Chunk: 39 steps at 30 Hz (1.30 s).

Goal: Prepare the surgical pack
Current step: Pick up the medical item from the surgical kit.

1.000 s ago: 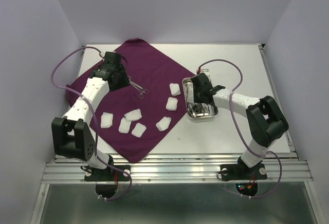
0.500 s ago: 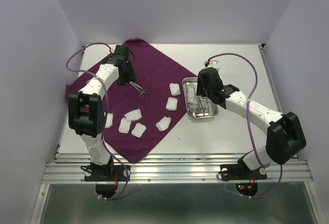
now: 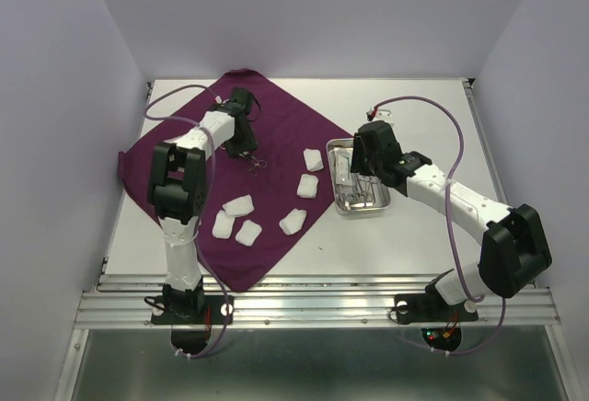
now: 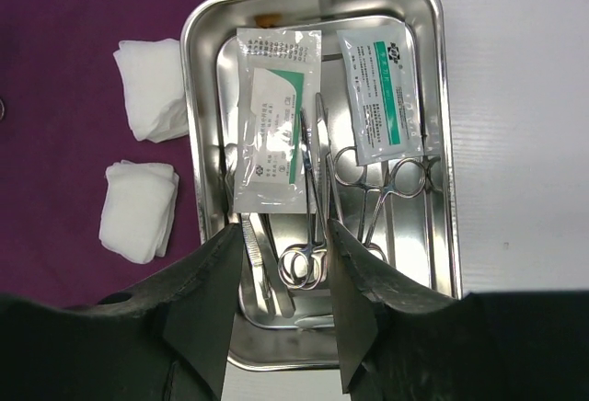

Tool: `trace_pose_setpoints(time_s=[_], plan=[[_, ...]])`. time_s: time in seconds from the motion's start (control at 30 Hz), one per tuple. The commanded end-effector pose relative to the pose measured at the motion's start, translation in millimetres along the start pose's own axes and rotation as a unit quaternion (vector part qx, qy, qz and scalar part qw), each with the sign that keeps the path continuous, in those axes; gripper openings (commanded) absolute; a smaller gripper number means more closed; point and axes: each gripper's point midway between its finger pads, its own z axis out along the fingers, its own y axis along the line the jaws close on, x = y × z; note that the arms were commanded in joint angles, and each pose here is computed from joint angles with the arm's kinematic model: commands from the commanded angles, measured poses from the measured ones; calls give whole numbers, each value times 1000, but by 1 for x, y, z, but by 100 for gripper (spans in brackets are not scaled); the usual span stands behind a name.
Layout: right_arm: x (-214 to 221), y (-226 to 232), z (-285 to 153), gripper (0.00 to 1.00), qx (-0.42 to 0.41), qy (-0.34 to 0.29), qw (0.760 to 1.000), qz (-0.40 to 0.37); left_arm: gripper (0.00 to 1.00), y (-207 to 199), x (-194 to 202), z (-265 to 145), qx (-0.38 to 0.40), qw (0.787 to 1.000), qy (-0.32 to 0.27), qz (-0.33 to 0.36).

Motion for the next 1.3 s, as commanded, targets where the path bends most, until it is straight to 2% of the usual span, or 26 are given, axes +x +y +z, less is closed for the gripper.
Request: trace_pose_setpoints(time_s=[0.0, 0.53, 0.63, 0.83, 0.9, 0.93, 1.2, 1.23, 1.27], plan=[[-9, 2, -9, 47, -11, -12, 1000, 12, 49, 0, -12, 1, -17, 999, -22, -22], [-3, 4, -2, 47, -11, 1, 1000, 12, 48, 4, 20, 42, -39, 999, 18, -12], [-3, 5, -3, 47, -13, 1, 1000, 12, 41, 6, 24, 42, -45, 999, 19, -8], [-8, 7, -5, 47, -18, -4, 1000, 14, 17, 3, 26, 39, -44, 999, 18, -1], [-9, 7, -6, 47, -18, -6, 1000, 13, 15, 2, 25, 36, -44, 999, 17, 0], [-12, 7, -7, 47, -17, -8, 1000, 13, 11, 1, 26, 33, -43, 999, 16, 0], [-16, 6, -14, 47, -20, -14, 1000, 15, 7, -22, 9, -13, -4, 1000, -24, -3], [-17, 7, -15, 47, -22, -16, 999, 17, 3, -25, 9, -17, 1, 1000, -25, -2], [-16, 6, -16, 47, -21, -15, 999, 18, 3, -31, 10, -23, 13, 1000, -26, 0]])
